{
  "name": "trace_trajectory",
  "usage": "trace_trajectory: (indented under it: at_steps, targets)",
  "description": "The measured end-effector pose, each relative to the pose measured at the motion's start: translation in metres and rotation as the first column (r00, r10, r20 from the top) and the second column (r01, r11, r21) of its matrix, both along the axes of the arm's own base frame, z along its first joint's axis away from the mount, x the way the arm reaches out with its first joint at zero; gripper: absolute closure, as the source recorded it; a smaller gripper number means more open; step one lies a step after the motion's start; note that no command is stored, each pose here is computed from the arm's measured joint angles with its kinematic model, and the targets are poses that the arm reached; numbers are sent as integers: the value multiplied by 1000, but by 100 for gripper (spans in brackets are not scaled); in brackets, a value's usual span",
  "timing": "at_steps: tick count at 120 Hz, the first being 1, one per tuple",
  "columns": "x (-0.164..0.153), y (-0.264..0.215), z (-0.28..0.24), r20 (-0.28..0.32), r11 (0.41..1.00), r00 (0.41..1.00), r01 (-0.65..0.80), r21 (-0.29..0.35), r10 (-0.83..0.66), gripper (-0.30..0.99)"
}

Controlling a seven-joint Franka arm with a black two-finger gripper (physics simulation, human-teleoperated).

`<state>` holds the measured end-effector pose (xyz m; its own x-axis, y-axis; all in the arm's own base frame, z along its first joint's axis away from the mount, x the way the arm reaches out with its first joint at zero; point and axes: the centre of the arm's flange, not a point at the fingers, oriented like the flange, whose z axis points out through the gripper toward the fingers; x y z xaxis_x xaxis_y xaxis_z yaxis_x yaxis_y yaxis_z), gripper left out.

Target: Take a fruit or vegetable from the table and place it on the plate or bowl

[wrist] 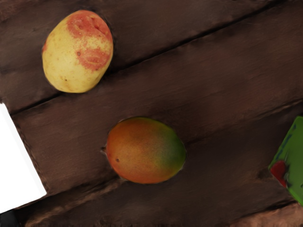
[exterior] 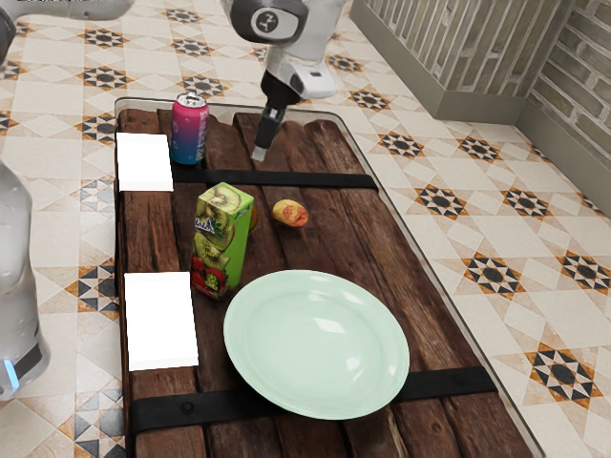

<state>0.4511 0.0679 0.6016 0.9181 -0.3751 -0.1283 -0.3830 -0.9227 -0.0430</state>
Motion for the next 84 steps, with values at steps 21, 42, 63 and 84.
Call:
trace_trajectory:
  at_steps: [21, 42, 63, 84]
  targets:
    - [-18, 3, -23, 22, 999, 998, 51, -12, -51, 0]
    - [-34, 13, -55, 19, 997, 997, 71, -36, -70, 0]
    - [-40, 27, -74, 21, 996, 997, 74, -52, -73, 0]
    - [-43, 35, -95, 16, 995, 997, 80, -64, -79, 0]
